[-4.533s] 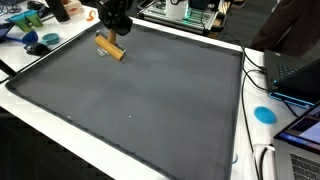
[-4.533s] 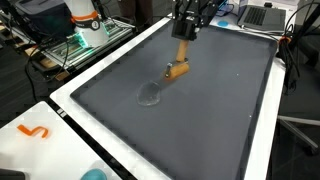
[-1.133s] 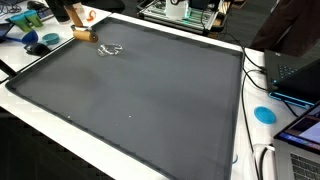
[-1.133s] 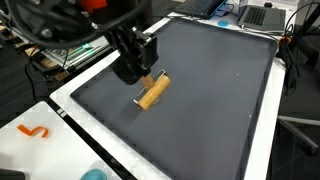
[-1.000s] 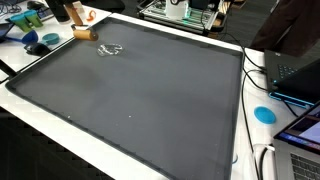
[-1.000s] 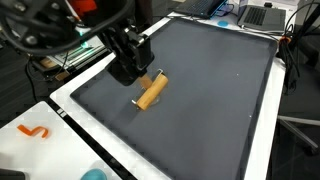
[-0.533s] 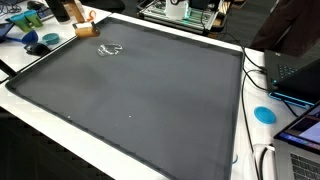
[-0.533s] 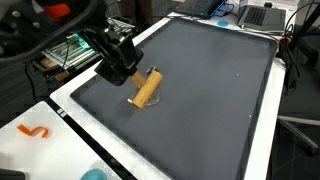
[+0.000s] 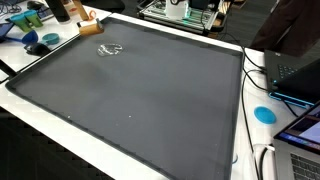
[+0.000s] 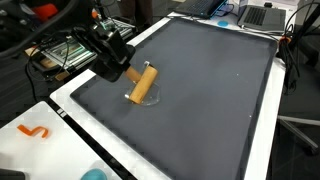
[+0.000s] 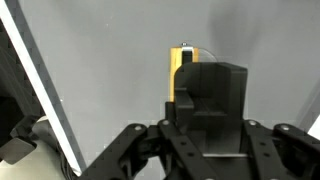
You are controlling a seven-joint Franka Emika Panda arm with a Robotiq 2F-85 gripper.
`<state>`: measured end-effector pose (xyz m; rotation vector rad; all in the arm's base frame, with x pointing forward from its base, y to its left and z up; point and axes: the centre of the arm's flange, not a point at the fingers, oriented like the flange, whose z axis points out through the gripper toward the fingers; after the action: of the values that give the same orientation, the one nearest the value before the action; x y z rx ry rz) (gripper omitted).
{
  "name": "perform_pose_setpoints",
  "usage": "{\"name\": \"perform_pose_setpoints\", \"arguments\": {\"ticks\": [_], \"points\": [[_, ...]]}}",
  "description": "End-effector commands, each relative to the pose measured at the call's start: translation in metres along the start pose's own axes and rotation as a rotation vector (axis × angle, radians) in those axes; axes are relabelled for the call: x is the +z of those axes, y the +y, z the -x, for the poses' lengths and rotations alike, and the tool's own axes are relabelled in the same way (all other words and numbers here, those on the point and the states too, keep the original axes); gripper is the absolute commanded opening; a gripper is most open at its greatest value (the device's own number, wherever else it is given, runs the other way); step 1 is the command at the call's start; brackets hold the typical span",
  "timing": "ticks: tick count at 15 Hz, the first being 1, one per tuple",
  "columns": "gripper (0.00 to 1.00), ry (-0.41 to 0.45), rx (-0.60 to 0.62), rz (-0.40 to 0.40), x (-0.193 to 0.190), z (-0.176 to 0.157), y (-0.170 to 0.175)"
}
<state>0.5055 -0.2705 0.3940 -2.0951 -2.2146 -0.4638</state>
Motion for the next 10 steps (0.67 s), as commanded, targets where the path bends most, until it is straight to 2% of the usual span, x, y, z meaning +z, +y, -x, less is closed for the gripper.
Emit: {"name": "perform_pose_setpoints", "arguments": {"ticks": [1,10], "points": [[0.24,0.037,-0.031,0.036,-0.008,-0.005,-0.022],[0.24,0.054,-0.073,0.041,-0.007,-0.017,-0.041]]}}
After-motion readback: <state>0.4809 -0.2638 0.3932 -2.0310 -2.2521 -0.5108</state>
